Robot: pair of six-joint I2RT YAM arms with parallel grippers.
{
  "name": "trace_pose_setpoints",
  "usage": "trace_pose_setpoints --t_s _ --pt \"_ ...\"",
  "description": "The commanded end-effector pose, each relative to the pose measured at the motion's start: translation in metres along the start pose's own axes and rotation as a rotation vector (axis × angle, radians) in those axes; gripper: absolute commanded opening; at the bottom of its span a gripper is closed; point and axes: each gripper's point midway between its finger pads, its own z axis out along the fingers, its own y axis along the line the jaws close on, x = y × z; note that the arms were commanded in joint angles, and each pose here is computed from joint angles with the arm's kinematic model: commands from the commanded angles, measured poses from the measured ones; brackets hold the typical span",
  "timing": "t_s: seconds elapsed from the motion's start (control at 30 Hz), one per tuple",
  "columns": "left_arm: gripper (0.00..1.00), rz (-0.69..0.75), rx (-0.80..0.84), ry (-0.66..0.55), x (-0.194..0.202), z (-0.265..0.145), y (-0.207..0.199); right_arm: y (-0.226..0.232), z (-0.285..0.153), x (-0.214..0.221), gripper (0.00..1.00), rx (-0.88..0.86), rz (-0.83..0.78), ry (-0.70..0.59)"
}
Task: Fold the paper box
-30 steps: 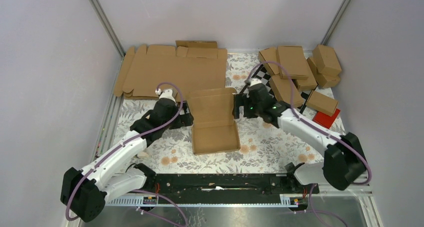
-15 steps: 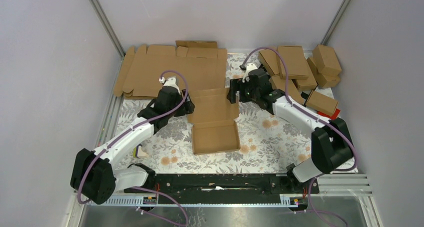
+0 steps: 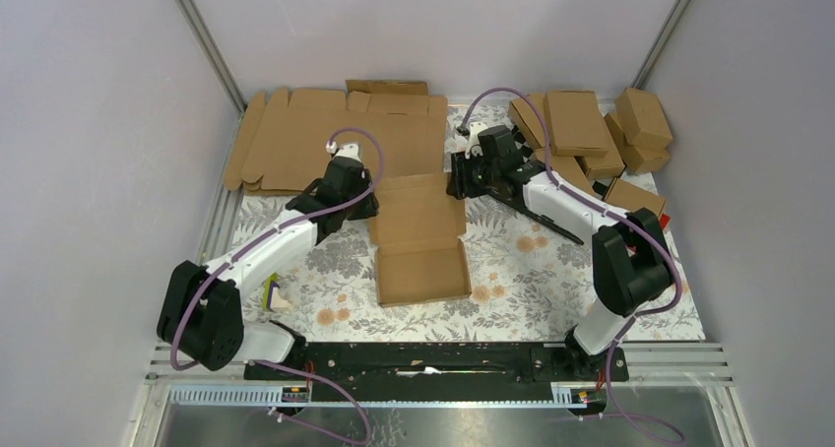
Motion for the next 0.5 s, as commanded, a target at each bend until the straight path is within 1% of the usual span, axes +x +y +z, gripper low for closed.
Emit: trace_pose_setpoints --t_s 0.0,0.07,0.1,0.2,0.3,0.4,0.47 --pt "0.2 0.019 0.021 -0.047 -0.032 0.001 -0.015 0.018 -0.007 -0.018 0.36 -0.078 0.02 -0.011" --pt "0.05 0.022 0.019 -0.036 -0.032 0.001 -0.016 0.021 -0.009 -0.017 0.29 -0.086 0.035 -0.005" --pt "0.0 0.022 0.021 -0.036 -0.032 0.0 -0.017 0.021 -0.012 -0.017 0.23 -0.08 0.041 -0.003" --pt "0.0 0.011 0.039 -0.05 -0.037 -0.006 -0.021 0.019 -0.016 -0.017 0.01 -0.058 0.046 0.011" --pt "0.0 -0.002 0.068 -0.077 -0.044 -0.014 -0.031 0.016 -0.025 -0.024 0.0 -0.013 0.056 -0.005" --pt "0.0 -0.007 0.112 -0.122 -0.051 -0.021 -0.051 0.006 -0.039 -0.04 0.0 0.073 0.079 -0.067" --pt "0.0 -0.021 0.121 -0.177 -0.054 -0.026 -0.067 0.0 -0.051 -0.051 0.0 0.133 0.095 -0.12"
